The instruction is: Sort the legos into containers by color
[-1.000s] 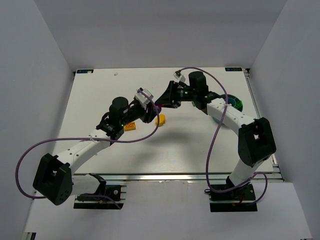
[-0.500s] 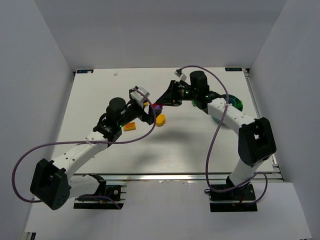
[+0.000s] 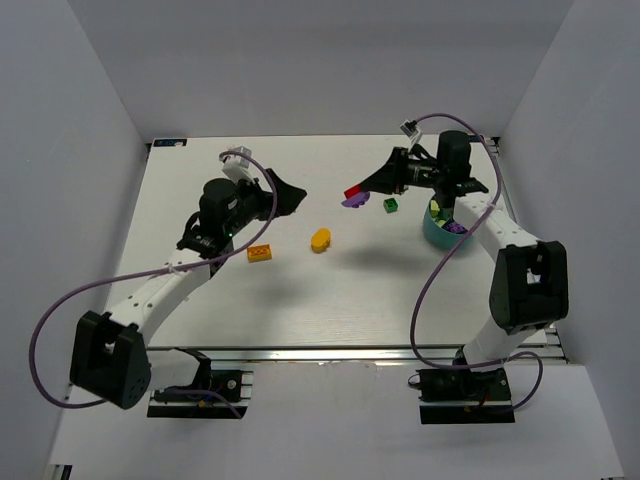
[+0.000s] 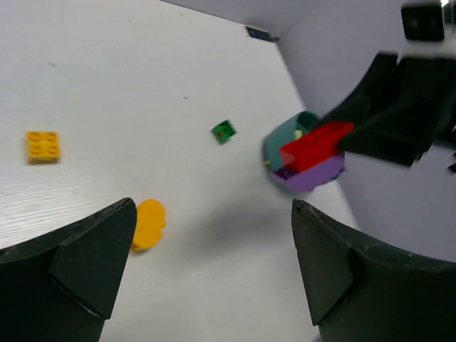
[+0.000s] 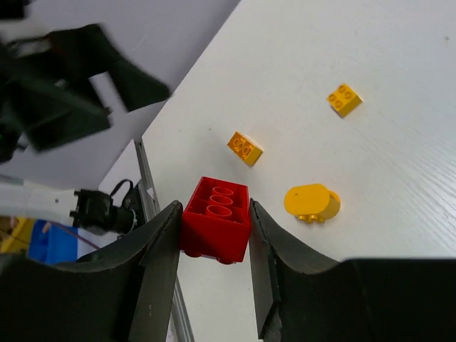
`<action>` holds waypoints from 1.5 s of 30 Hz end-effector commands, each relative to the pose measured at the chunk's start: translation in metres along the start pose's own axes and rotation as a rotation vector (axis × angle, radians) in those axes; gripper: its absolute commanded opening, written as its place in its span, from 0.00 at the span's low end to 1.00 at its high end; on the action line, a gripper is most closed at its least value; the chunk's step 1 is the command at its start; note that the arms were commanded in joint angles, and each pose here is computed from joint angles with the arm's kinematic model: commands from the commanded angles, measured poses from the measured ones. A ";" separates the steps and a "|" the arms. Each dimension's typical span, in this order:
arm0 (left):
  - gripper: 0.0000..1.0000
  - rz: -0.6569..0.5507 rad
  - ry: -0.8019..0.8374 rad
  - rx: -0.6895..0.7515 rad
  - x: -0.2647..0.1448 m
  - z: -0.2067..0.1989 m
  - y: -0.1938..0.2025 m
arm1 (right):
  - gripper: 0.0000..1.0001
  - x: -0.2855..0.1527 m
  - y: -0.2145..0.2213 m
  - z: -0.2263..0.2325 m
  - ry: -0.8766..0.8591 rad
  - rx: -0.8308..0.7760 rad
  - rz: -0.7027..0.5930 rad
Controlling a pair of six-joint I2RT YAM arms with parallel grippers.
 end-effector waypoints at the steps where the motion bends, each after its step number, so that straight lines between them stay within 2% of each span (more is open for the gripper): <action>1: 0.97 0.028 0.220 -0.320 0.012 -0.015 -0.004 | 0.00 -0.018 0.006 0.045 -0.210 -0.312 0.037; 2: 0.95 -0.047 0.314 -0.312 0.015 -0.022 -0.015 | 0.00 -0.018 0.008 0.047 -0.222 -0.327 0.030; 4: 0.90 -0.039 0.429 -0.375 0.020 -0.029 -0.013 | 0.00 -0.021 0.009 0.055 -0.248 -0.326 0.000; 5: 0.89 -0.093 0.485 -0.365 0.019 -0.034 -0.022 | 0.00 -0.021 0.008 0.058 -0.257 -0.323 -0.007; 11: 0.88 -0.143 0.619 -0.294 0.017 -0.040 -0.024 | 0.00 -0.020 -0.003 0.072 -0.299 -0.231 -0.068; 13: 0.88 -0.153 0.644 -0.309 0.016 -0.041 -0.020 | 0.00 -0.018 -0.009 0.075 -0.307 -0.222 -0.085; 14: 0.88 -0.212 0.694 -0.308 0.010 -0.045 -0.027 | 0.00 -0.018 -0.010 0.077 -0.311 -0.203 -0.085; 16: 0.87 -0.252 0.727 -0.319 0.006 -0.046 -0.029 | 0.00 -0.016 -0.013 0.079 -0.325 -0.197 -0.090; 20: 0.81 -0.260 0.801 -0.365 0.008 -0.047 -0.024 | 0.00 -0.012 -0.015 0.090 -0.367 -0.170 -0.095; 29: 0.80 -0.246 0.808 -0.366 0.013 -0.047 -0.024 | 0.00 -0.004 -0.011 0.109 -0.416 -0.152 -0.091; 35: 0.79 -0.248 0.827 -0.371 0.015 -0.048 -0.026 | 0.00 0.003 -0.005 0.105 -0.411 -0.132 -0.084; 40: 0.71 -0.240 0.859 -0.384 0.013 -0.049 -0.023 | 0.00 0.010 -0.007 0.109 -0.423 -0.142 -0.085; 45: 0.68 -0.237 0.864 -0.394 0.012 -0.050 -0.023 | 0.00 0.016 -0.006 0.108 -0.426 -0.140 -0.080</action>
Point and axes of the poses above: each gripper's point midway between its finger pads, its own x axis out along the fingers, its own z axis along the line the jaws close on, y = z × x, the point moved 8 cm from there along -x, back along the fingers, and after that the axes turned 15 degrees about x, right-handed, at the moved point
